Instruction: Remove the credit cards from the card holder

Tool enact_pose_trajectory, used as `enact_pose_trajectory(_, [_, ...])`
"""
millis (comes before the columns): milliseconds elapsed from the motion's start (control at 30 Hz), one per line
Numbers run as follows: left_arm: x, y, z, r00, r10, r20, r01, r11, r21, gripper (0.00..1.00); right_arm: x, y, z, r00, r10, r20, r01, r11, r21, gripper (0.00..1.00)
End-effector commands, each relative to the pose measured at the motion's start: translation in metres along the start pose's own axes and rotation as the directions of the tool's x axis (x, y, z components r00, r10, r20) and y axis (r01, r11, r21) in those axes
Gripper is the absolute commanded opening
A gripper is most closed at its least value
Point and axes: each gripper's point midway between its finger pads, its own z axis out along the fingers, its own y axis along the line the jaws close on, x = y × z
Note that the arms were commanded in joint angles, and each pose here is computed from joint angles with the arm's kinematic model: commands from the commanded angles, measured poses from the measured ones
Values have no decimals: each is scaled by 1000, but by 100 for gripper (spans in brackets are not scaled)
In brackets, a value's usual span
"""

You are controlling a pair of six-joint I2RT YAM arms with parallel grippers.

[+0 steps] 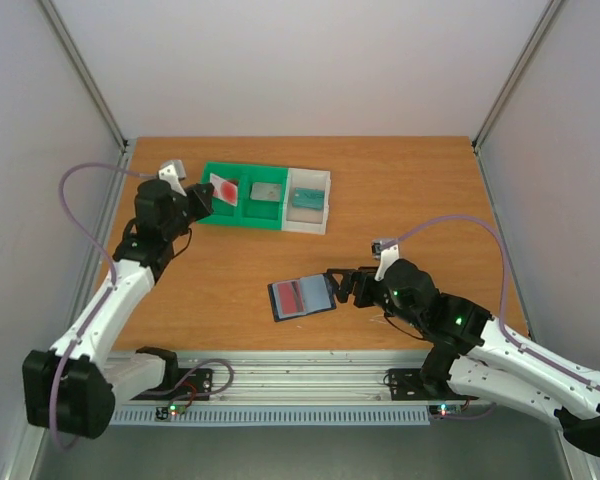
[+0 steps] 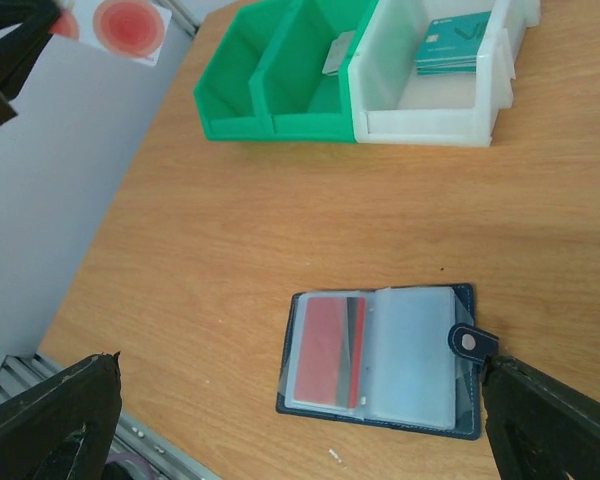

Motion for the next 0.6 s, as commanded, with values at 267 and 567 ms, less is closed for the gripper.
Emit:
enact_pose_trajectory(267, [-38,51,65,999,37,1,-36,998,-57,0,-10,5,2,995,-99,19,99,995,5,99])
enact_pose_trajectory(567, [-41,75,125,994,71,-89,-78,994,-78,0,-13,3,8,993,-117,10,116,992,52,98])
